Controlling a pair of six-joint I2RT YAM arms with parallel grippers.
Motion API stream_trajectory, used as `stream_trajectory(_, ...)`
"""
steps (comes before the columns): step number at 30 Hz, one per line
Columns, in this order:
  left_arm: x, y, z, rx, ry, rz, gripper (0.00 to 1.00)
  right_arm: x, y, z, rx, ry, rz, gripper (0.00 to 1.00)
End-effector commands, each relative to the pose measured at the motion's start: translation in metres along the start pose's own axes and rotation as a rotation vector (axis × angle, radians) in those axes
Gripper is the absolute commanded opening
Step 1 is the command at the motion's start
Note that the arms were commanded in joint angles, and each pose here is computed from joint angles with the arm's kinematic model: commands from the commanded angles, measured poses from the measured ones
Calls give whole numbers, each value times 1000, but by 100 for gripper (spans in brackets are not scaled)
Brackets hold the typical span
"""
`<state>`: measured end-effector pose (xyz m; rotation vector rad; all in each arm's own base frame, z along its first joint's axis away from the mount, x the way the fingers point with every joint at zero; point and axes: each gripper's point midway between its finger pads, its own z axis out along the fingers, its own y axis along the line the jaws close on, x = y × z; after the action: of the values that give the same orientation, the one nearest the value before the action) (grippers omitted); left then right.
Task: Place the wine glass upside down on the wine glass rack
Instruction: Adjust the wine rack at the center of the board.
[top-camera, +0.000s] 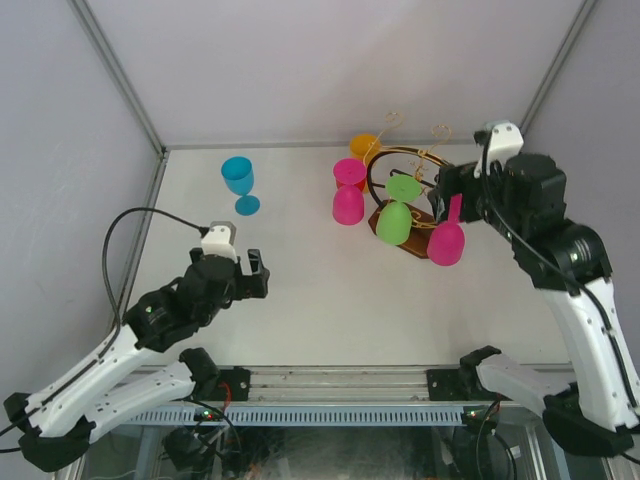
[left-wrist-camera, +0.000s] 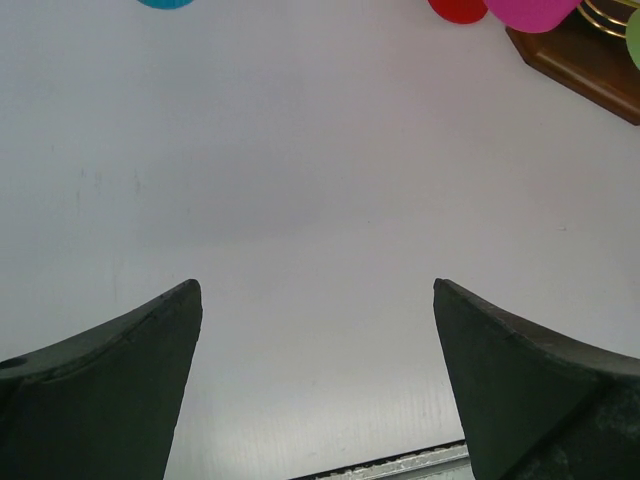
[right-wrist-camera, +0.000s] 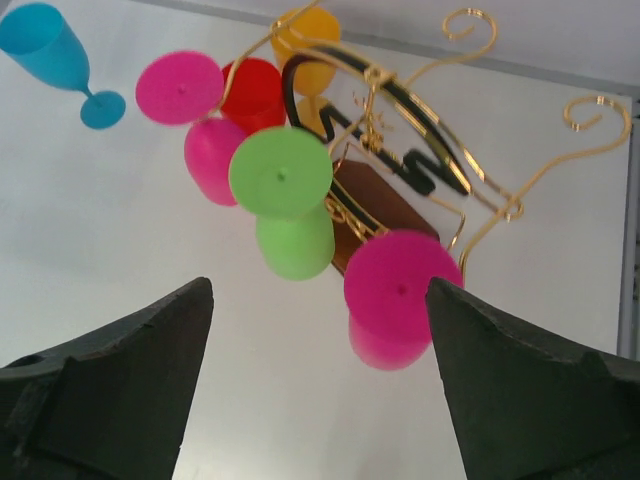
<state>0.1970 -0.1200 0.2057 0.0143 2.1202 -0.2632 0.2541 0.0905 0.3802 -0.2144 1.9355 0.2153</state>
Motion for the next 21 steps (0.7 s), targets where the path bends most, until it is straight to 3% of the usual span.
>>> stream_trajectory(1, -18, 8, -21, 36, -69, 32, 100, -34, 2, 30, -78, 22, -78, 83)
stream_trajectory(8, -13, 11, -22, 49, -86, 32, 100, -47, -7, 73, -161, 91, -89, 75)
stream_trajectory(21, -9, 10, -17, 33, -56, 60, 100, -16, -35, 119, -187, 299, -140, 66)
